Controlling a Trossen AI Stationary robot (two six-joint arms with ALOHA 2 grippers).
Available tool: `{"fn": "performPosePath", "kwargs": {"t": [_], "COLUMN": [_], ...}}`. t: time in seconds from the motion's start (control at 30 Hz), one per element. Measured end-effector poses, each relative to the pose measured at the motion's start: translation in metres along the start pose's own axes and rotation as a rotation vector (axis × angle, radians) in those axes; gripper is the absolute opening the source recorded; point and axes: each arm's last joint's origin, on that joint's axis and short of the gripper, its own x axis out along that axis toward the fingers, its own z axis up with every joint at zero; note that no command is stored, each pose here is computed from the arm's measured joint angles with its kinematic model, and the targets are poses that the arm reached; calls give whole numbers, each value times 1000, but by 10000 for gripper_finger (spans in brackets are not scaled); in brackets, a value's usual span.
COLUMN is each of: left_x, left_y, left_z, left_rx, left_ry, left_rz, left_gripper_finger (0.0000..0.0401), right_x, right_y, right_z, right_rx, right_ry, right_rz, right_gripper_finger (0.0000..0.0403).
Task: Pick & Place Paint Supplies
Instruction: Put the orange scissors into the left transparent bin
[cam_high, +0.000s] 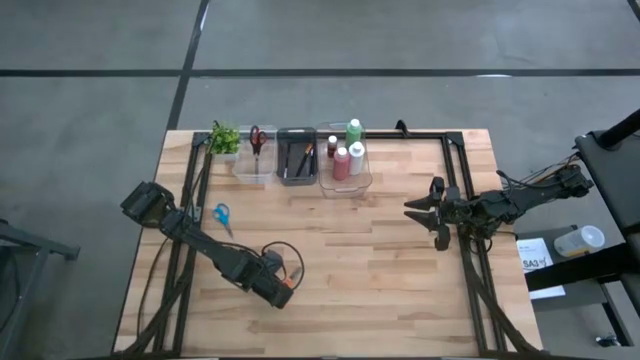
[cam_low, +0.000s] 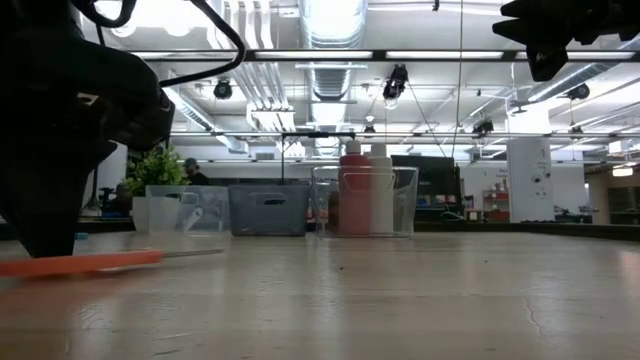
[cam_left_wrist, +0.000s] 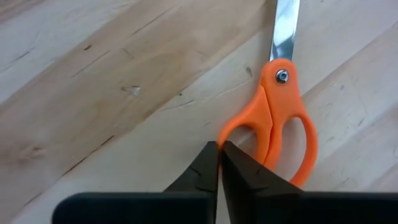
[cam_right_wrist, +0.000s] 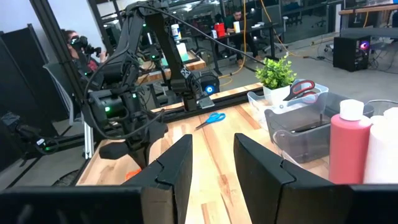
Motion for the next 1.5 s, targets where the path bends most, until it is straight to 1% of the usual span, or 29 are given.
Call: {"fn": "performPosePath", "kwargs": {"t": [0.3,0.57,0.67,0.77,1.0,1.1,1.23,1.37,1.5], "left_x": [-12,-40,-52,-65,-97,-110,-128,-141,-151], "left_y": [6,11,15,21,34,42,51,62,80], "left_z": [2,11,17,24,47,57,73,94,117], "left_rx": [-13,-120,-182,-270,-433,-475,-523,-483,-477], "left_ry": [42,21,-18,-66,-176,-222,-294,-314,-325], "left_rz": [13,-44,-56,-75,-166,-146,-83,-10,71], "left_gripper_finger": [18,17,17,17,16,16,16,16,16], "right_x": [0,0,0,0,0,0,0,0,0], "right_y": [0,0,0,0,0,0,0,0,0], "right_z": [0,0,0,0,0,0,0,0,0], "right_rx": [0,0,0,0,0,0,0,0,0], "right_ry": [0,0,0,0,0,0,0,0,0], "right_rz": [0,0,0,0,0,0,0,0,0], "right_gripper_finger": [116,116,116,116,116,116,116,116,116]}}
